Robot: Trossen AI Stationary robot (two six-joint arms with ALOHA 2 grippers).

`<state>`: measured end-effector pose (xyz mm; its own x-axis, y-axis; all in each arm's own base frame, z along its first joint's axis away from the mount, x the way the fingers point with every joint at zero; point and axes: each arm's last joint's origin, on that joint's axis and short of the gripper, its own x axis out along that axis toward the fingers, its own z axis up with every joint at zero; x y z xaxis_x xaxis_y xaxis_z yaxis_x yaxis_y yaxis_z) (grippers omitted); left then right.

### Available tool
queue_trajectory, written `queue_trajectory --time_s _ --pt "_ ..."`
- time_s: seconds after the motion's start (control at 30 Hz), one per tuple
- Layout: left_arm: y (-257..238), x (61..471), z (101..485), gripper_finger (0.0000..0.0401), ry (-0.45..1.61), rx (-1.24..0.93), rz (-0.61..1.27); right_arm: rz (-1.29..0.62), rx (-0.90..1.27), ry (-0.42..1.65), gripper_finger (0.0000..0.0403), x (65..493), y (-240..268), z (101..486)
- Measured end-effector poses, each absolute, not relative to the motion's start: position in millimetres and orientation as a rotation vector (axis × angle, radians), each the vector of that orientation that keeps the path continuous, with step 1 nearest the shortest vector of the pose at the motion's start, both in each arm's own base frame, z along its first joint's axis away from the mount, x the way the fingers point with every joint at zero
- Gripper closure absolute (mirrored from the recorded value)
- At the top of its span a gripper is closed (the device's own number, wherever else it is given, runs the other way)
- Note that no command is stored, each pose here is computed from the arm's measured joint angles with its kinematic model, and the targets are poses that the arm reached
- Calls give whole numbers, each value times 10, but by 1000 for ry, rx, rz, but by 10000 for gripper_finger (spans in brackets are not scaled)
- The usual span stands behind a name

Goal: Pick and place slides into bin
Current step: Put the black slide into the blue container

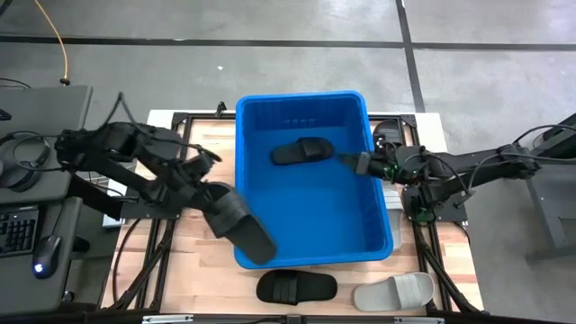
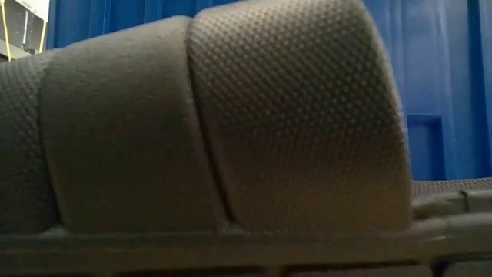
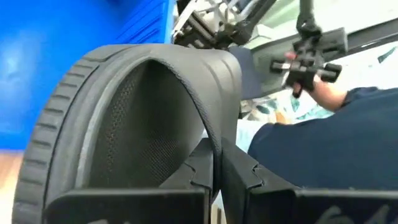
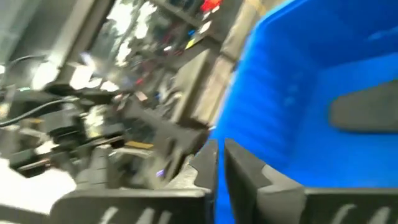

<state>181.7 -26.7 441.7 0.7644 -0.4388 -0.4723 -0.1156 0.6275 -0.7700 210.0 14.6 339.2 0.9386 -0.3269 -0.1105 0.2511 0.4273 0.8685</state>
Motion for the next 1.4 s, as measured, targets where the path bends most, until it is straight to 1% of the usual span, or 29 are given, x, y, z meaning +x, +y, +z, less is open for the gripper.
queue_trajectory --time_s 0.17,0.27,0.33,0.4,0.5,0.57,0.7,0.87,1.03,1.2,1.3,1.4 --pt "-175 2131 4445 401 622 -938 -303 -143 1049 -90 320 2291 204 3440" --pt "-87 2299 4367 401 656 -937 -348 -23 1072 -51 279 2383 250 3418" --pt "-17 2387 4304 401 684 -956 -343 68 1104 -15 249 2422 280 3411" --pt "9 2473 4237 401 730 -969 -386 143 1107 -4 220 2450 304 3422" --pt "54 2615 4163 401 756 -946 -517 208 1154 3 186 2472 325 3435" --pt "92 2714 4149 401 738 -947 -585 198 1174 4 172 2484 306 3425" --pt "110 2909 4092 401 725 -960 -654 175 1221 5 165 2514 257 3402" --pt "120 3100 4099 401 711 -957 -695 178 1233 21 172 2583 277 3350" --pt "145 3324 4005 401 722 -926 -701 233 1278 32 180 2719 346 3274" --pt "161 3463 3884 401 757 -934 -702 322 1286 -33 180 2807 407 3290" --pt "170 3545 3778 401 786 -947 -690 345 1295 -11 181 2856 456 3317" --pt "171 3559 3775 401 773 -929 -700 354 1292 37 185 2933 493 3341"
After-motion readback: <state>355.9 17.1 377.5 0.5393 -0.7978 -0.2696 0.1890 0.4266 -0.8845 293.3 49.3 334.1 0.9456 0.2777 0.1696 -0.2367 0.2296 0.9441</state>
